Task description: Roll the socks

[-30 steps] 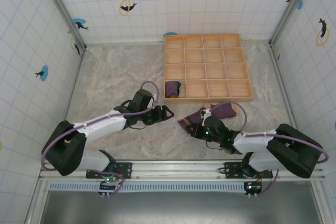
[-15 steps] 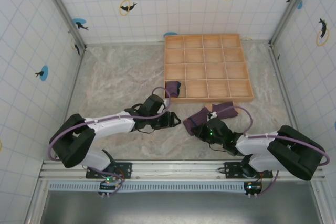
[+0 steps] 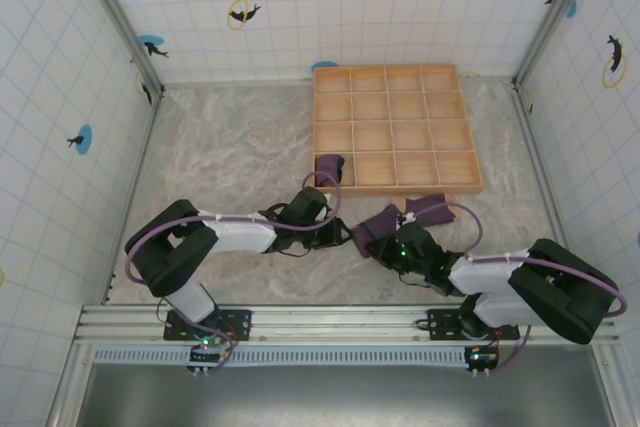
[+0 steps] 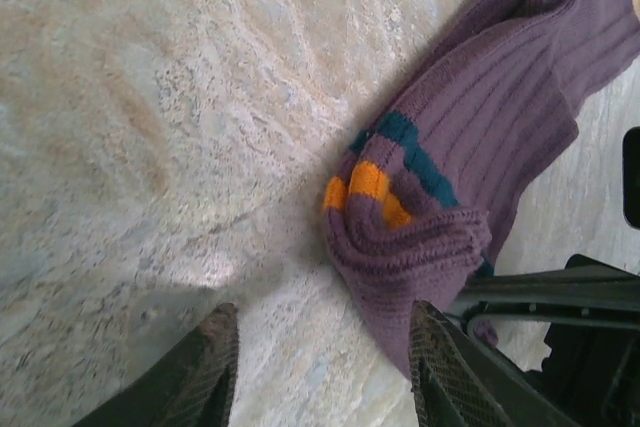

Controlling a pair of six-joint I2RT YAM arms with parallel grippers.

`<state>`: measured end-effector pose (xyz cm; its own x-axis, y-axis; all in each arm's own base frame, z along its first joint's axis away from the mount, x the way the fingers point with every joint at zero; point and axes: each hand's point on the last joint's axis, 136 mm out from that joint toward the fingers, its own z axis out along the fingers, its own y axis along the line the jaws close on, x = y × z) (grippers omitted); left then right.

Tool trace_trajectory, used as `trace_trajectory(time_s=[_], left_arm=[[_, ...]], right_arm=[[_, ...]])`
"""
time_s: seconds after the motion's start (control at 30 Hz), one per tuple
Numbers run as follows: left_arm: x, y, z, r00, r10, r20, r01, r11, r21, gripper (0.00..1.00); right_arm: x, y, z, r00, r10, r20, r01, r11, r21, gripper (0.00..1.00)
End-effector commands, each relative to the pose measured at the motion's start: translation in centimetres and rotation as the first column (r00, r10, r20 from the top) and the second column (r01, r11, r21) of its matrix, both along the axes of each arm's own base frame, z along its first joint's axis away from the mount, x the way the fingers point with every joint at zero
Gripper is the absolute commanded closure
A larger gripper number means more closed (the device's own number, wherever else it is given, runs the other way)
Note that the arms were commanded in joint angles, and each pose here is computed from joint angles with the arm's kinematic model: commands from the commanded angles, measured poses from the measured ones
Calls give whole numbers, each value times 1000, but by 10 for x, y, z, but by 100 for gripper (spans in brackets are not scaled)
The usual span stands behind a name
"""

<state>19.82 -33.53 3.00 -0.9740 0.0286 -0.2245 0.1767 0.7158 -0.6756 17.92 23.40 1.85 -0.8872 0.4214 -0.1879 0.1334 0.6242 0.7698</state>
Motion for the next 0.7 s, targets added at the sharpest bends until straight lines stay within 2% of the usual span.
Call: trace_trajectory(time_s=[0.0,0.2,0.53,0.67], left_arm=[[7,-15,4,1000,5,29,-4,999,-39,53],[5,-21,-7,1000,-4,16,4,1000,-31,54],[2,-21,-23,1000,18,-24,-18,1000,-2,67],[7,-16,-28,998,52,-28,-50,998,49,72]], right_arm=[[-6,-13,-21,998,-23,-64,17,997,-80,100],[-5,-13,-22,997,-24,-68,19,997,-78,100],[-3,-12,-20,997,-34,-68,30,998,-61,100],[-2,-10,-16,998,-23,-54,20,998,-54,100]])
